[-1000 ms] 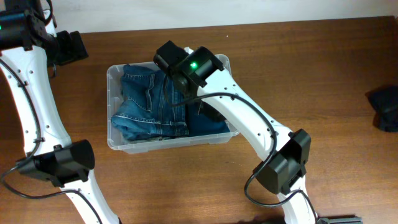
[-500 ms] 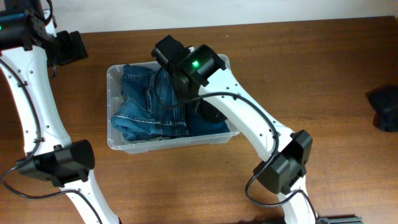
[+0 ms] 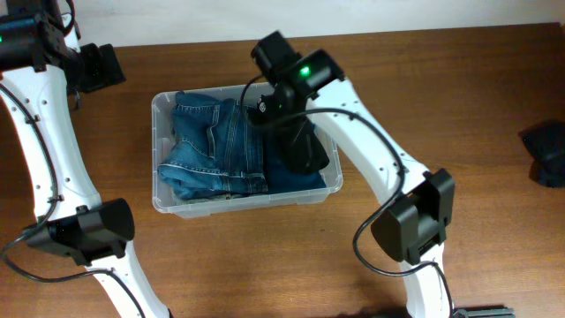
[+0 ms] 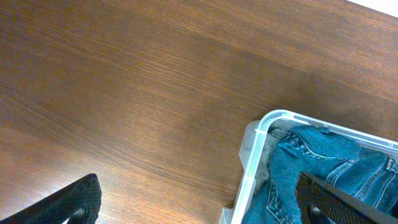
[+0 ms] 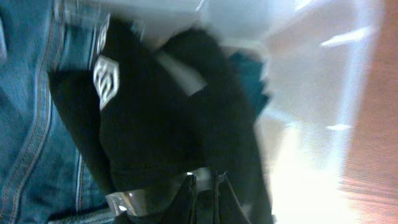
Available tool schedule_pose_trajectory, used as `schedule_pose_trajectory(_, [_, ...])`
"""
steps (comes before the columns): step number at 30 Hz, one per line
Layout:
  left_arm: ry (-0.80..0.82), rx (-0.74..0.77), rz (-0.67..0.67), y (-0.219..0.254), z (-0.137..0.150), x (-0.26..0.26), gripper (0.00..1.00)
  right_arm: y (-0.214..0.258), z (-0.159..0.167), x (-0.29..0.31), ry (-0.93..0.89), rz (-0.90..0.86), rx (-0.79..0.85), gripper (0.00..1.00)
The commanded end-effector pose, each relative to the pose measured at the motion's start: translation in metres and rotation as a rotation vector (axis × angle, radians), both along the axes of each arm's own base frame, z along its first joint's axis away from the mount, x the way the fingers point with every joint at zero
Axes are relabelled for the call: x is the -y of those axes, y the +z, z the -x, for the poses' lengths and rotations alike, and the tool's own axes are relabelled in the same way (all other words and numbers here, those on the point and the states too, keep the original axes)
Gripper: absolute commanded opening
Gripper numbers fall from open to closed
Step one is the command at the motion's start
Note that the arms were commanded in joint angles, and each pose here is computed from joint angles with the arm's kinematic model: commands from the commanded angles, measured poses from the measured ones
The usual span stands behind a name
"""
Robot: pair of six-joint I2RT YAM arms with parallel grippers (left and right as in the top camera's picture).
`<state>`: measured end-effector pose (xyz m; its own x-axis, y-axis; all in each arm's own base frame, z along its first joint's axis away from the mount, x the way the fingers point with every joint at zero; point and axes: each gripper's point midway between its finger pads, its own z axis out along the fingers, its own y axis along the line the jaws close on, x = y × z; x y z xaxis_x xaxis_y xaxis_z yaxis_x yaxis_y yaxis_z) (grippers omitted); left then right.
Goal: Pack container
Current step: 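Lower the black item onto the teal garment and release, then withdraw the right gripper to the second black item on the right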
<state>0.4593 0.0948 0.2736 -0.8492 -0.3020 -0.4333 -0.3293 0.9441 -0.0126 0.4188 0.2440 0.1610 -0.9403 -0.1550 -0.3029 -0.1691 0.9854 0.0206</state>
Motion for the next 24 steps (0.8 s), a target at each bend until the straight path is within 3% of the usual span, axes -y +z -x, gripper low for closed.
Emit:
schedule_pose_trajectory(1, [-0.001, 0.005, 0.009, 0.001, 0.001, 0.001, 0.99, -0.028, 0.023, -0.025, 0.066, -0.071, -0.097, 0.04])
schedule_pose_trajectory(8, [-0.001, 0.009, 0.009, 0.002, 0.000, 0.001, 0.99, -0.077, 0.044, -0.042, 0.115, -0.062, -0.145, 0.04])
schedule_pose_trajectory(13, [-0.001, 0.009, 0.009, 0.002, 0.000, 0.001, 0.99, -0.078, 0.031, -0.023, 0.068, -0.058, -0.140, 0.04])
schedule_pose_trajectory(19, [-0.001, 0.008, 0.009, 0.002, 0.000, 0.001, 0.99, -0.038, -0.006, 0.027, -0.022, -0.071, -0.099, 0.04])
schedule_pose_trajectory(24, [-0.001, 0.008, 0.009, 0.002, 0.000, 0.001, 0.99, 0.031, -0.029, 0.059, -0.048, -0.101, -0.001, 0.08])
